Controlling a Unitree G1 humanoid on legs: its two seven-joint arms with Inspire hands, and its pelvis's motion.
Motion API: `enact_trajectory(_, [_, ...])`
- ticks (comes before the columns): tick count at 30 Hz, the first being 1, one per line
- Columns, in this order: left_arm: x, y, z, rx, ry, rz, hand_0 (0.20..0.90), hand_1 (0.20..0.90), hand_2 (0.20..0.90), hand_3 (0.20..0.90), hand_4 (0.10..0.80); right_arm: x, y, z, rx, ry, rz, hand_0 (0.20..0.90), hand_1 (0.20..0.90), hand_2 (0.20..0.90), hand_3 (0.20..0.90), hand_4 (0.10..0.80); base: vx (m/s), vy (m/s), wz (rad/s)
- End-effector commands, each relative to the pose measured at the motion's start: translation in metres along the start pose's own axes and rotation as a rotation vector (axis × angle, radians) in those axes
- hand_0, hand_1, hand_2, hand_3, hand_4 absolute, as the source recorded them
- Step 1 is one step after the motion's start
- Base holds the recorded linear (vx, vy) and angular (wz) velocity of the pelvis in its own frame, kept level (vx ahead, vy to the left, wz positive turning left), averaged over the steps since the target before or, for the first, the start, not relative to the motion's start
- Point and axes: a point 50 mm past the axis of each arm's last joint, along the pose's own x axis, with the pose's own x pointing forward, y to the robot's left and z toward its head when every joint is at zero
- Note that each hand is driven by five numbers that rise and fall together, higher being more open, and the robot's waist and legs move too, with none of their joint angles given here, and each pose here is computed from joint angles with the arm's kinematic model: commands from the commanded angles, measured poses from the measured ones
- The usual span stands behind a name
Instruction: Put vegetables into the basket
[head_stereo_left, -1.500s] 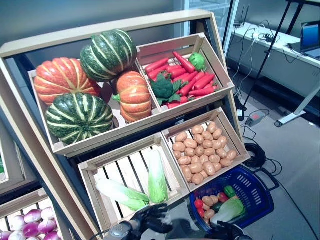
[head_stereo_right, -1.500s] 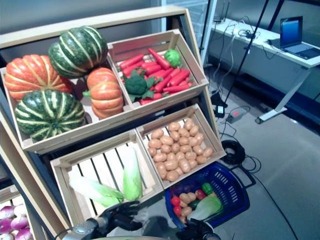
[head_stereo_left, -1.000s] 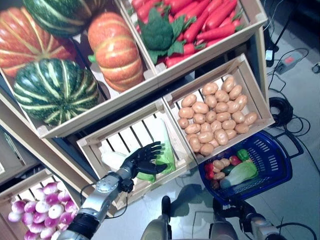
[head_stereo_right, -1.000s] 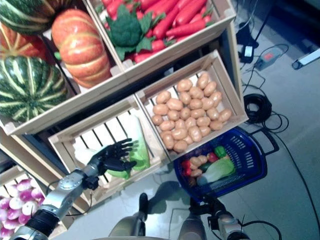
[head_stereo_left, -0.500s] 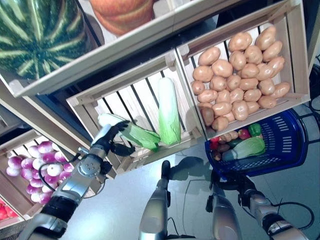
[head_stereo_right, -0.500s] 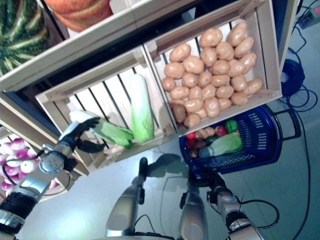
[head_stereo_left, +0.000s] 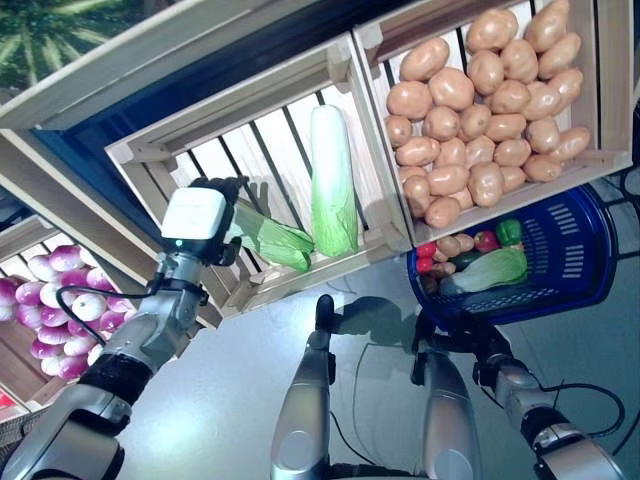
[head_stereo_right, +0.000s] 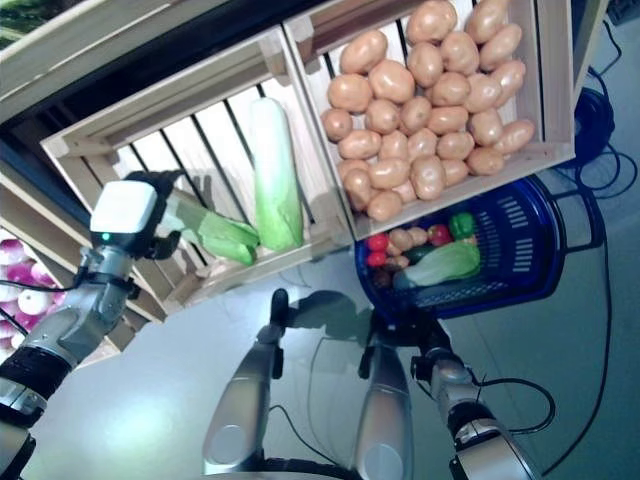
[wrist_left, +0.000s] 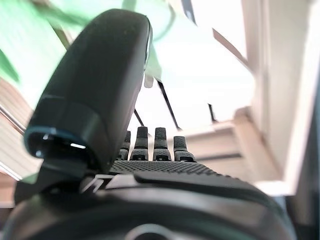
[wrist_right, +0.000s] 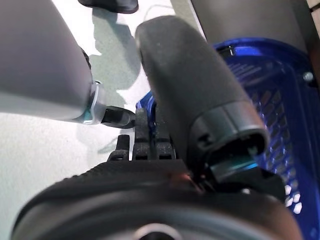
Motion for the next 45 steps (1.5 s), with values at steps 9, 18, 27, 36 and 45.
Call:
enact_trajectory(9, [0.017,0.032,-0.005,0.109,-0.090,0.132,0.900,0.900,0.900,0.900,0.800,0.007,0.011,0.042,0.003,-0.123,0.031,0.900,0.900,0.900,0.900,0.800,-0.029,0.068,-0.04])
enact_trajectory(18, [0.022,0.031,-0.001,0.087,-0.072,0.117,0.900,0.900,0.900,0.900,0.800,0.011,0.003,0.060,-0.023,-0.143,0.004,0.900,0.900,0.900,0.900,0.800,-0.018,0.009,-0.05])
enact_trajectory(27, [0.032,0.013,0.006,0.049,-0.062,0.021,0.900,0.900,0.900,0.900,0.800,0.014,0.004,0.068,-0.048,-0.148,0.018,0.900,0.900,0.900,0.900,0.800,0.000,0.000,0.00])
enact_trajectory(36, [0.035,-0.015,-0.002,0.033,0.036,-0.151,0.900,0.900,0.900,0.900,0.800,0.016,0.007,0.085,-0.071,-0.176,0.031,0.900,0.900,0.900,0.900,0.800,0.000,0.000,0.00])
enact_trajectory(45, [0.014,-0.040,-0.018,0.004,0.188,-0.170,0.900,0.900,0.900,0.900,0.800,0.016,0.008,0.087,-0.076,-0.190,0.030,0.900,0.900,0.900,0.900,0.800,0.000,0.000,0.00])
